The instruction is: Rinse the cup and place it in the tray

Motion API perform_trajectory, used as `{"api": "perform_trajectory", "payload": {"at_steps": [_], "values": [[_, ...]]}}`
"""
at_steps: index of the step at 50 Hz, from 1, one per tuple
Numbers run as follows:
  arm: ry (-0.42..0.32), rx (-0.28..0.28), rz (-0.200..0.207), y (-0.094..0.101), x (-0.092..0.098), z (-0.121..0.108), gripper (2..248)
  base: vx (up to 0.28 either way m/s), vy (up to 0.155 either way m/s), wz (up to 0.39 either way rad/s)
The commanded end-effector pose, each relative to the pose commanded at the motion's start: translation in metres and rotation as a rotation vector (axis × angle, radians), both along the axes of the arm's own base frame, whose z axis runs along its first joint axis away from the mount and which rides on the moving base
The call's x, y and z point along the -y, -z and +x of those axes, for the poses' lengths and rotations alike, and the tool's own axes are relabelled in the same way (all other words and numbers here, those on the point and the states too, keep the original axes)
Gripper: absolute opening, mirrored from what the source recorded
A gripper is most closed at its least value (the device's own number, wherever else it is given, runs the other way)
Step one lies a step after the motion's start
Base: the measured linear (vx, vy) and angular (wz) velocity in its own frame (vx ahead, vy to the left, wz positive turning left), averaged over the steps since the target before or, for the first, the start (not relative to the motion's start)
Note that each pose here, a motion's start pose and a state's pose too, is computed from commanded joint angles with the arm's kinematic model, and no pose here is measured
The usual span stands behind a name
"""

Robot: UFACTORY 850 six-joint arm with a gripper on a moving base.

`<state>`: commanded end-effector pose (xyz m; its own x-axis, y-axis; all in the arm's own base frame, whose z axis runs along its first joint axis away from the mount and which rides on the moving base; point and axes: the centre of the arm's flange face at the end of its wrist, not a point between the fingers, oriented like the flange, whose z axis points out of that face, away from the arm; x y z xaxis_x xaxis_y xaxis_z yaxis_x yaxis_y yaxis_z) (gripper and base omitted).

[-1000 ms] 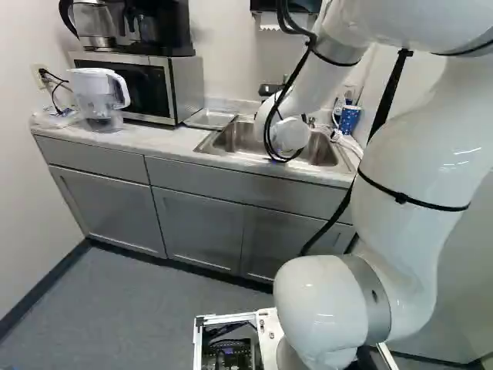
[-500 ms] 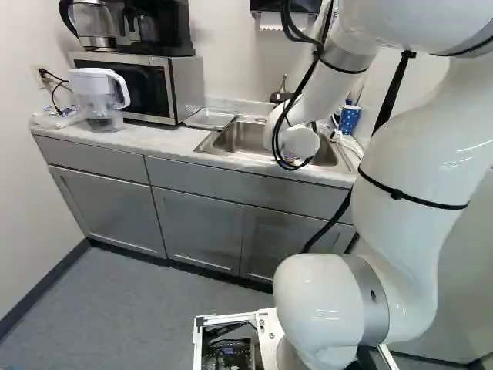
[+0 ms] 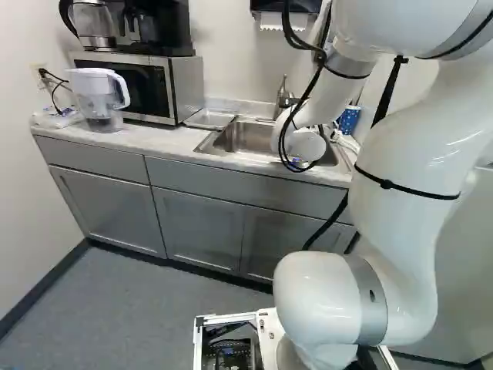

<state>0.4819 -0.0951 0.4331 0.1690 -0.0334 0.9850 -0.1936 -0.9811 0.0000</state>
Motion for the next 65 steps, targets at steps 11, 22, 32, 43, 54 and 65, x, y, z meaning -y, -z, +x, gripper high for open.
{"api": "perform_trajectory", "payload": {"at_steps": [11, 22, 32, 43, 54, 65], "values": [[0.000, 0.000, 0.000, 0.0000, 0.0000, 0.0000, 126, 0.000, 0.000, 0.000], [0.000, 0.000, 0.000, 0.0000, 0.0000, 0.0000, 126, 0.000, 0.000, 0.000], [0.000, 0.000, 0.000, 0.0000, 0.0000, 0.0000, 126, 0.000, 0.000, 0.000], [0.000, 0.000, 0.000, 0.0000, 0.0000, 0.0000, 126, 0.000, 0.000, 0.000], [0.000, 0.000, 0.000, 0.0000, 0.0000, 0.0000, 126, 0.000, 0.000, 0.000], [0.000, 0.000, 0.000, 0.0000, 0.0000, 0.0000, 126, 0.000, 0.000, 0.000]]}}
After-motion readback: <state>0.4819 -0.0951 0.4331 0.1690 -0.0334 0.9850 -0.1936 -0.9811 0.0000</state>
